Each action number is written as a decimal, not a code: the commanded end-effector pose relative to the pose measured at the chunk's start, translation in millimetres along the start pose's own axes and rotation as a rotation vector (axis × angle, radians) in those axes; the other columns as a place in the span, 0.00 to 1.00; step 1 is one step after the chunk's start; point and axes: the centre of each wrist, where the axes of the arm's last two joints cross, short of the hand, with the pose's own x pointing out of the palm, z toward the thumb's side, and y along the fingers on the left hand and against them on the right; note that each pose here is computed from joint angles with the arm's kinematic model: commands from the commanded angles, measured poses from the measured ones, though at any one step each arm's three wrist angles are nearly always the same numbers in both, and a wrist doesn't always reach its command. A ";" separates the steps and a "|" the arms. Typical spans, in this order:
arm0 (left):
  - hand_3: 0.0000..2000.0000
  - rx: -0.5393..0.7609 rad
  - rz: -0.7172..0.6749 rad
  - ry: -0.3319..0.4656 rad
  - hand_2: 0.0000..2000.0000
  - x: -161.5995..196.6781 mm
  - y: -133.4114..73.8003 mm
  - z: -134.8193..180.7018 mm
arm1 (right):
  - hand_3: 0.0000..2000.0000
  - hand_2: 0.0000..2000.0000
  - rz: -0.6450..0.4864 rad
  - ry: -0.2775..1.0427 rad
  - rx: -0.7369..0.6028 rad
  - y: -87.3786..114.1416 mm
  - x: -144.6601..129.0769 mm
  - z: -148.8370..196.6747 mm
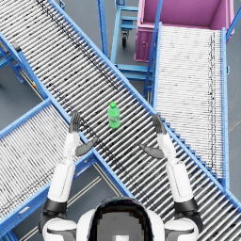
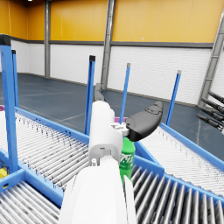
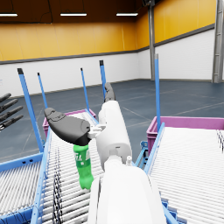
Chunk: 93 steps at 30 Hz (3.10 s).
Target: Pick up the oil and place it on the left assembly line, put the cola on the right, and keep Sprite still
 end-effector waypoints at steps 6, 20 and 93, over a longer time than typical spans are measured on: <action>0.00 0.000 0.000 0.000 0.00 0.0 0.0 0.0 | 0.00 0.00 0.000 0.000 0.000 0.0 0.0 0.0; 0.00 0.000 0.000 0.000 0.00 0.0 0.0 0.0 | 0.00 0.00 0.000 0.000 0.000 0.0 0.0 0.0; 0.00 0.000 0.000 0.000 0.00 0.0 0.0 0.0 | 0.00 0.00 0.000 0.000 0.000 0.0 0.0 0.0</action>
